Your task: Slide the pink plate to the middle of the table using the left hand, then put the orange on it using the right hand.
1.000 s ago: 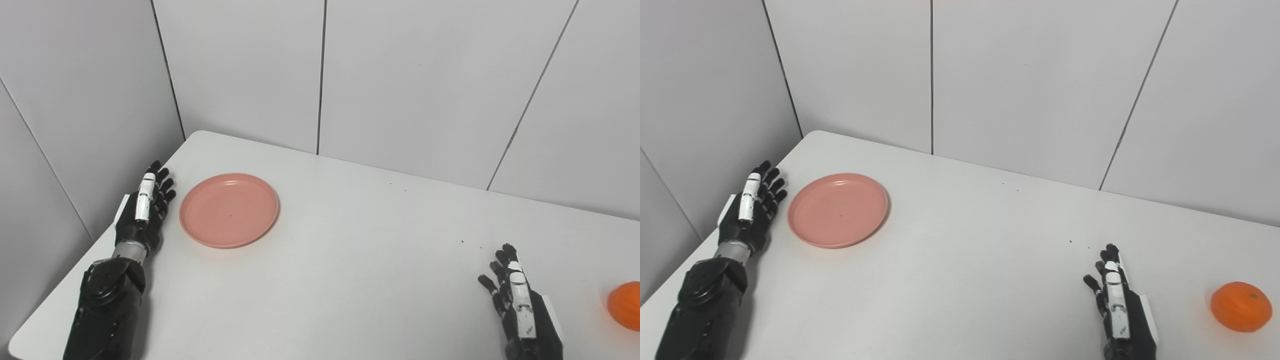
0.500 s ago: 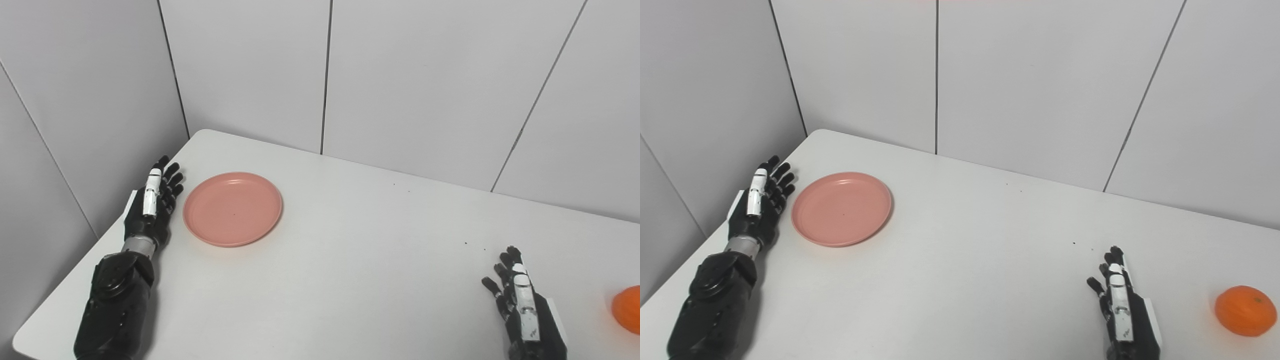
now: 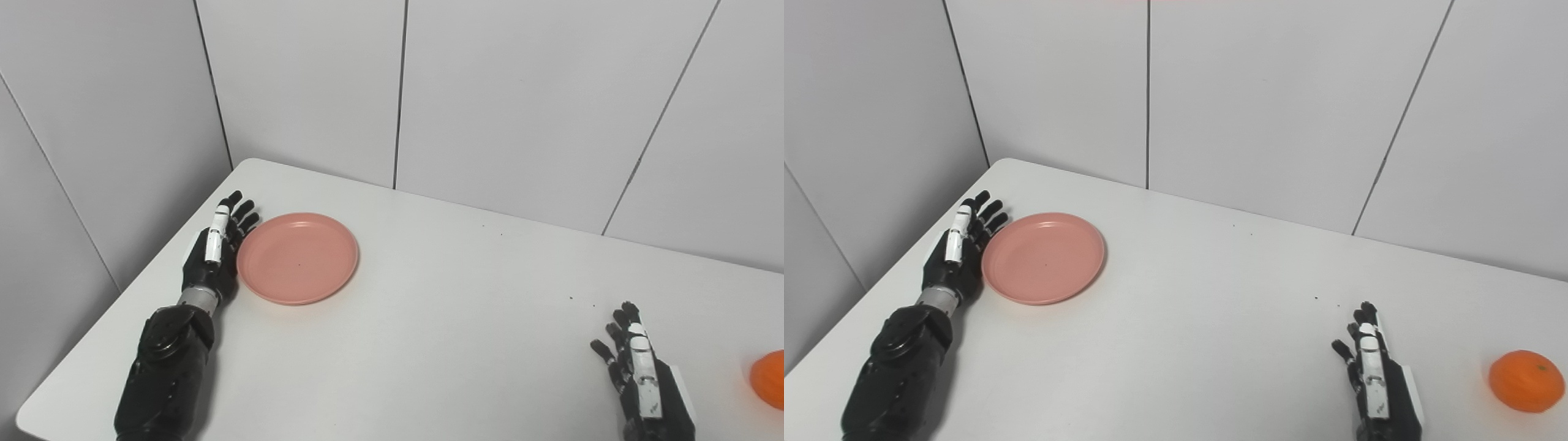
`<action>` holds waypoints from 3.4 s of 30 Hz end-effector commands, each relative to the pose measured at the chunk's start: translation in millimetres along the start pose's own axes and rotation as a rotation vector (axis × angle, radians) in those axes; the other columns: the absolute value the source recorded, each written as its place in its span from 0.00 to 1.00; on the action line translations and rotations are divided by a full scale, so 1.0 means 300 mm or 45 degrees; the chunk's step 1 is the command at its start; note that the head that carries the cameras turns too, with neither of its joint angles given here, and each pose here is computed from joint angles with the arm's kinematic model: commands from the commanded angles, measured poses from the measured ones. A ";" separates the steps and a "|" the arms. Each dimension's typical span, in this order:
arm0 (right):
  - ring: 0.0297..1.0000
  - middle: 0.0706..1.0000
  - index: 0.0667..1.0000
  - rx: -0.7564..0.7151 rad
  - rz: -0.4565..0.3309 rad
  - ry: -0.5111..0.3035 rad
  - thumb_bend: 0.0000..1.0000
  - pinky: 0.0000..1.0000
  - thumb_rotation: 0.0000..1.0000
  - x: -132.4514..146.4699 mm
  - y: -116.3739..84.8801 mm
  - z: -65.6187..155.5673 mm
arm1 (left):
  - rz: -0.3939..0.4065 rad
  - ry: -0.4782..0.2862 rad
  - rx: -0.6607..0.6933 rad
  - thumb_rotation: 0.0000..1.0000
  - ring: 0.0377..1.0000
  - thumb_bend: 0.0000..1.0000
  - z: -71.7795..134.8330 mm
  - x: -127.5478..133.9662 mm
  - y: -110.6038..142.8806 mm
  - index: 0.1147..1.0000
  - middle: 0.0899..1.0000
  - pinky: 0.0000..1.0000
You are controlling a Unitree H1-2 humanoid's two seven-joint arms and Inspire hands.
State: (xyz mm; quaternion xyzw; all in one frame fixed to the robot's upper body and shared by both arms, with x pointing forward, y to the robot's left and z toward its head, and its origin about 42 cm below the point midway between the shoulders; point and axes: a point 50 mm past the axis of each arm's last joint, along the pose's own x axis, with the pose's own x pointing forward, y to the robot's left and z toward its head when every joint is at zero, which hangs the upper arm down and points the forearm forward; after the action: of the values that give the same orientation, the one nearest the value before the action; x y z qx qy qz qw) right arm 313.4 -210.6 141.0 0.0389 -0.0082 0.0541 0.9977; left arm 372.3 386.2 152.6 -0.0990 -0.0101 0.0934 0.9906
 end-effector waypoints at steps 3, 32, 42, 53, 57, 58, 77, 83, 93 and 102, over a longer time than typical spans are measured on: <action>1.00 1.00 1.00 -0.012 -0.002 -0.005 0.18 1.00 1.00 0.002 -0.006 0.006 | -0.091 -0.022 -0.015 1.00 0.93 0.35 0.034 0.025 -0.065 0.92 0.93 0.91; 1.00 1.00 1.00 0.000 -0.010 -0.011 0.18 1.00 1.00 0.000 0.014 0.017 | -0.240 0.056 -0.118 1.00 0.92 0.35 0.007 0.032 -0.238 0.91 0.92 0.91; 1.00 1.00 1.00 -0.003 0.000 -0.020 0.20 1.00 1.00 -0.003 0.016 0.019 | -0.292 0.096 -0.114 1.00 0.92 0.34 -0.009 0.034 -0.312 0.90 0.92 0.92; 1.00 1.00 1.00 -0.003 0.002 -0.025 0.23 1.00 1.00 -0.002 0.028 0.024 | -0.346 0.134 -0.122 1.00 0.93 0.36 -0.030 0.036 -0.376 0.92 0.93 0.93; 1.00 1.00 1.00 -0.005 0.008 -0.029 0.23 1.00 1.00 -0.001 0.029 0.026 | -0.386 0.142 -0.109 1.00 0.93 0.35 -0.041 0.032 -0.401 0.92 0.93 0.93; 1.00 1.00 1.00 -0.008 0.008 -0.031 0.23 1.00 1.00 0.000 0.030 0.026 | -0.393 0.144 -0.108 1.00 0.93 0.35 -0.044 0.032 -0.407 0.92 0.94 0.93; 1.00 1.00 1.00 0.008 -0.018 -0.021 0.21 1.00 1.00 0.011 0.068 0.046 | -0.496 0.233 -0.101 1.00 0.93 0.36 -0.097 0.001 -0.549 0.92 0.93 0.92; 1.00 1.00 1.00 0.020 -0.026 -0.011 0.22 1.00 1.00 0.014 0.080 0.055 | -0.537 0.248 -0.102 1.00 0.93 0.36 -0.115 -0.010 -0.579 0.92 0.93 0.93; 1.00 1.00 1.00 0.033 -0.045 -0.001 0.21 1.00 1.00 0.019 0.107 0.067 | -0.589 0.257 -0.110 1.00 0.92 0.36 -0.120 -0.044 -0.643 0.91 0.92 0.91; 1.00 1.00 1.00 0.020 -0.042 0.000 0.22 1.00 1.00 0.020 0.115 0.071 | -0.641 0.264 -0.115 1.00 0.92 0.38 -0.126 -0.062 -0.704 0.92 0.93 0.91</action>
State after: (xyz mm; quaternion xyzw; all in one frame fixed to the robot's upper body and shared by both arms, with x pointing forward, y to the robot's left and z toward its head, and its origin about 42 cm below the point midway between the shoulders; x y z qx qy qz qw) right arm 311.7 -182.3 152.0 0.0408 0.0089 0.0317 0.9986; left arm 394.2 179.3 153.4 -0.1483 0.0618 -0.1590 0.9741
